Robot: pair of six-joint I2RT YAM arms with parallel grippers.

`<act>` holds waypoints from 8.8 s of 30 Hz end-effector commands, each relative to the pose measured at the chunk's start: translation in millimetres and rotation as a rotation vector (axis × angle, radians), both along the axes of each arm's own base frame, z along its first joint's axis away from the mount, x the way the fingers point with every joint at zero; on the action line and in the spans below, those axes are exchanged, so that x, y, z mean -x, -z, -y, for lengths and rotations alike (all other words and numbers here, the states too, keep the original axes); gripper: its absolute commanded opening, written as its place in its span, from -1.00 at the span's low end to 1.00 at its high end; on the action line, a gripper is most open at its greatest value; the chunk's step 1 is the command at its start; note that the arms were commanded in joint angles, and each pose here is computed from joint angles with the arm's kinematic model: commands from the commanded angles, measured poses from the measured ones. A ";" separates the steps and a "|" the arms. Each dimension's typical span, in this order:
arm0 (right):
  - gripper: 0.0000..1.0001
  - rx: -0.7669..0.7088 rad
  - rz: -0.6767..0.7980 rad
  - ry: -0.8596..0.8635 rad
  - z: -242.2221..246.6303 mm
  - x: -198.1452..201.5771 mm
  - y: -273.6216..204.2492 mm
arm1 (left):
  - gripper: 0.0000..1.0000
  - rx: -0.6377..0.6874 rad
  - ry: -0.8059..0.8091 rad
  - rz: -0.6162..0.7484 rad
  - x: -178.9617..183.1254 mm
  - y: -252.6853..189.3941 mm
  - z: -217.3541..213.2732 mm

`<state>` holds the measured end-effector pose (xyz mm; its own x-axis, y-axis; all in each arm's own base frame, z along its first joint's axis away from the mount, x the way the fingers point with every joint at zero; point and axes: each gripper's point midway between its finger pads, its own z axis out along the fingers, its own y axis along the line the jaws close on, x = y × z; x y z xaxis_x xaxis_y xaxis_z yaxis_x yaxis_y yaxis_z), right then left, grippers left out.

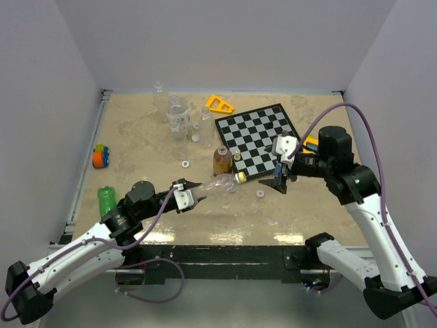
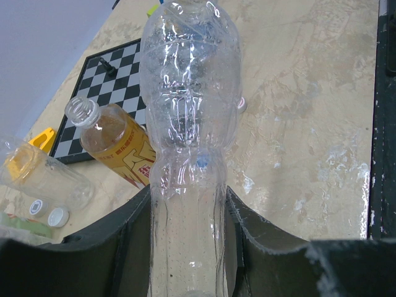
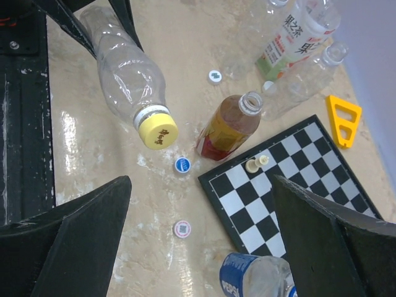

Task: Unscrew the bottle caps
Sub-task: Unscrew the bottle cap from the plastic bottle.

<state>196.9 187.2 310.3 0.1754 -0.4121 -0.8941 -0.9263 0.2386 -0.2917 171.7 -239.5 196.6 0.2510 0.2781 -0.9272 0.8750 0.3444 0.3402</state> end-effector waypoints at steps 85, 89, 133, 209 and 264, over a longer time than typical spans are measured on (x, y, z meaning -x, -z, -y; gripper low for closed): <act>-0.92 -0.041 -0.445 -0.316 -61.4 8.5 39.5 | -1.00 0.018 -0.013 0.036 -4.3 -9.4 0.6; -1.00 0.030 -0.343 -0.342 -60.2 11.3 45.0 | -1.00 0.017 -0.013 0.032 -4.6 -9.0 0.7; -0.98 0.235 0.524 -0.421 -38.3 -2.1 20.2 | -1.00 0.002 0.002 0.013 -3.3 -2.3 3.6; 0.54 -0.169 -0.495 -0.101 -38.9 -12.2 24.9 | -1.00 0.015 0.002 0.025 -2.8 -8.0 2.7; -1.00 -0.004 -0.375 -0.430 -60.8 28.7 33.8 | -1.00 0.059 -0.032 0.007 -6.5 -18.6 1.5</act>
<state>185.6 245.9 255.9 -0.2055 -0.3718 -0.9053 -0.9703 -0.0434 0.2381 174.3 -239.9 197.0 0.2485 0.2781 -0.9279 0.8709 0.3551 0.3397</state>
